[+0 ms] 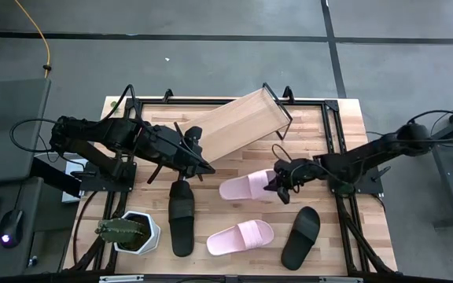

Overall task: Pick and place slides into the shelf
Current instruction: Put the top pink slipper on the shelf

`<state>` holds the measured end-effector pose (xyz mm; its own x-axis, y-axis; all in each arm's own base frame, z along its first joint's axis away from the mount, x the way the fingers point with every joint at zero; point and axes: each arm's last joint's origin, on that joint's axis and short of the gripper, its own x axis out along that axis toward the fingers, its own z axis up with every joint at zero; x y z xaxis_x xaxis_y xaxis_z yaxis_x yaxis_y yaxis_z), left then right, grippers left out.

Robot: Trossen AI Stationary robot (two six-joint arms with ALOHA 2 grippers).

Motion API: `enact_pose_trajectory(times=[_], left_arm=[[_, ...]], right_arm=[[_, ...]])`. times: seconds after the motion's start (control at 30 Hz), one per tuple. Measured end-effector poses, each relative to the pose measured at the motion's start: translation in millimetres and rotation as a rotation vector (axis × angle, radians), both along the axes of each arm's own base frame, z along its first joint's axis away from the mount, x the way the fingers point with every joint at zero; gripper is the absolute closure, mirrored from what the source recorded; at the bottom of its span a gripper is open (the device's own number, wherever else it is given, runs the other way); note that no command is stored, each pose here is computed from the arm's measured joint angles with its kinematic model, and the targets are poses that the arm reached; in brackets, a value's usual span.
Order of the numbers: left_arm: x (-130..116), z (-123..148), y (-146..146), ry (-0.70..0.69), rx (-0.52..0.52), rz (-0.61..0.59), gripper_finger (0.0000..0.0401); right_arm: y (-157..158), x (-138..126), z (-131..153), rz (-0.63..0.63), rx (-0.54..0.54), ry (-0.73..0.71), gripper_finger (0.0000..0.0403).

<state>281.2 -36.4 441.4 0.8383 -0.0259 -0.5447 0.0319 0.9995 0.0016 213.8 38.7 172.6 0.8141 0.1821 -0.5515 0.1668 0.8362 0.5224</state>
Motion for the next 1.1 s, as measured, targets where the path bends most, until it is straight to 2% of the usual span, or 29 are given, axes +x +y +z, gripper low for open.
enact_pose_trajectory(times=[0.53, 0.8, 0.97, 1.1], left_arm=[[-1.2, -1.8, 0.1, 0.022, 0.022, -0.012, 0.0400], [-1.0, -1.4, 0.1, 0.017, 0.035, -0.021, 0.0400], [-1.1, -1.3, 0.1, 0.015, 0.076, -0.048, 0.0400], [-1.0, -1.4, 0.1, 0.014, 0.124, -0.080, 0.0400]], right_arm=[[-3.2, -11.1, 104.3, 0.060, -0.121, 0.169, 0.0403], [-5.4, -20.1, 141.6, 0.088, -0.155, 0.215, 0.0403], [-8.8, -26.6, 160.8, 0.102, -0.156, 0.234, 0.0403], [-10.3, -27.0, 172.3, 0.158, -0.131, 0.195, 0.0403]])
